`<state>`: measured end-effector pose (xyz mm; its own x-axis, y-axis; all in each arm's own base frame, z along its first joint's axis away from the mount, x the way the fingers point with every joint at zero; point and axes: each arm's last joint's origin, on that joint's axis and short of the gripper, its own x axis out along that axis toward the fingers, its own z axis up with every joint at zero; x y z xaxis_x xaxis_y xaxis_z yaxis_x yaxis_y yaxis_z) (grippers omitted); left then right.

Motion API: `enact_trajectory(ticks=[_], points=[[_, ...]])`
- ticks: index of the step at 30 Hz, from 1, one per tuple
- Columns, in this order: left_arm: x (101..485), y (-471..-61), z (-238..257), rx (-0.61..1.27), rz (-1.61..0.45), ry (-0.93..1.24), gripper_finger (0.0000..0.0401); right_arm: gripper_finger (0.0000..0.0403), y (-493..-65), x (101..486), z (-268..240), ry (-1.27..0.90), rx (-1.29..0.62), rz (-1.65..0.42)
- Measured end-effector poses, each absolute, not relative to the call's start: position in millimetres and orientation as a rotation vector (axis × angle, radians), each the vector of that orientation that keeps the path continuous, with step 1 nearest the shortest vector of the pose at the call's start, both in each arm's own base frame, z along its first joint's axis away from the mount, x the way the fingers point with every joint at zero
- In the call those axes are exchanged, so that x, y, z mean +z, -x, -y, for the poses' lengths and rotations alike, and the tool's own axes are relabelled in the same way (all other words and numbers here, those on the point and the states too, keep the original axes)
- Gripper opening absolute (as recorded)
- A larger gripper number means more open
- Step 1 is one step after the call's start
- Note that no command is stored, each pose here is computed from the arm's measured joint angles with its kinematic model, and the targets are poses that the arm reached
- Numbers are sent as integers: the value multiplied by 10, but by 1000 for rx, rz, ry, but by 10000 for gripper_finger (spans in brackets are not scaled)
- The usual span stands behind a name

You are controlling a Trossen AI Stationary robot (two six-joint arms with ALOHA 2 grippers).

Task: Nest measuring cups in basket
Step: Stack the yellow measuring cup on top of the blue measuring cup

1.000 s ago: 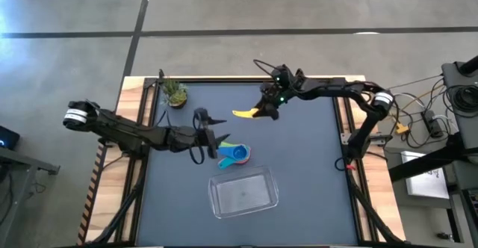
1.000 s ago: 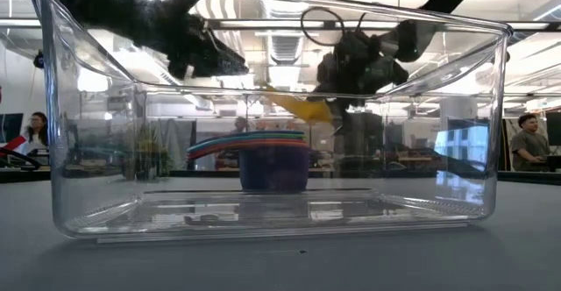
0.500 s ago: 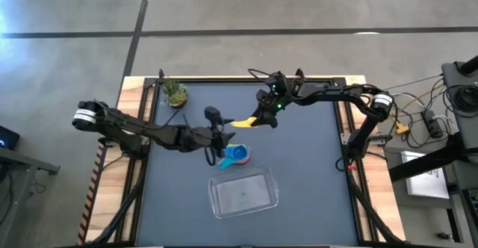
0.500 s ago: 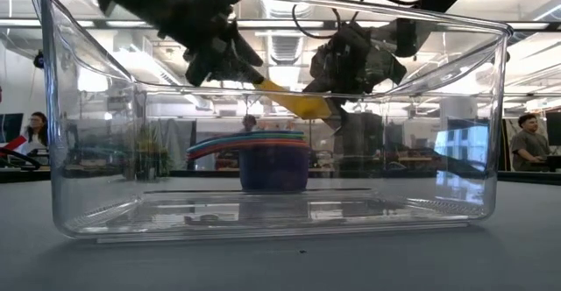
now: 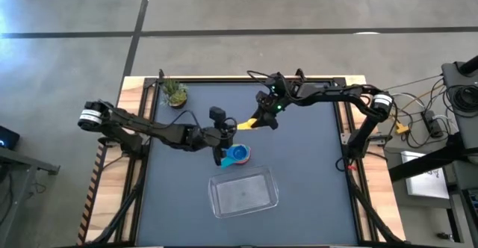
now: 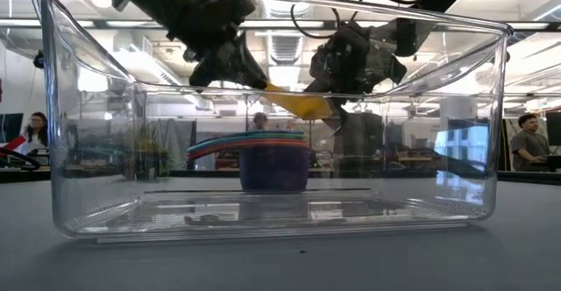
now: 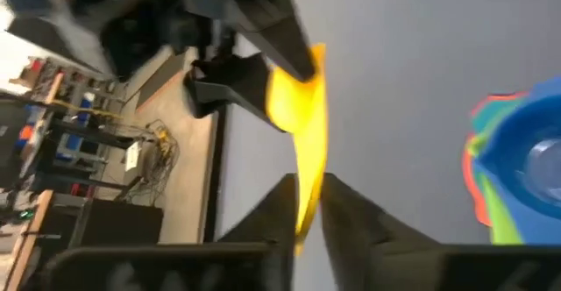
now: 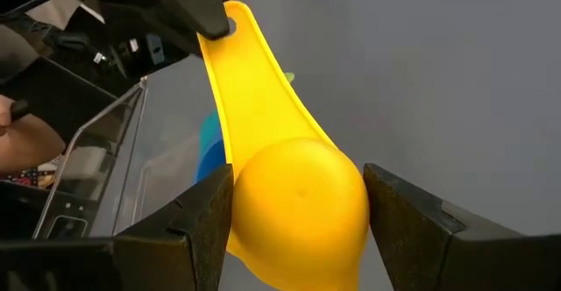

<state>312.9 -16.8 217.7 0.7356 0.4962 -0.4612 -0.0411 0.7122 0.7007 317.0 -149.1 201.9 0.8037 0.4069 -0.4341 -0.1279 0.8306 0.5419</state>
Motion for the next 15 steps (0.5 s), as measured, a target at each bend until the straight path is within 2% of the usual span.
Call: enact_trajectory(ticks=[2,5,10,15], points=[[2164,-3123,172,304,-696,-726,11,215,-3171,2022,1493,-509,305,-565],[2160,-3122,173,293,-697,-724,9,223,-3172,2023,1491,-503,309,-564],[2157,-3113,174,293,-703,-708,1,267,-3157,2085,1487,-495,302,-550],[2178,-3064,185,344,-692,-548,1,299,-3093,2284,1451,-458,309,-504]])
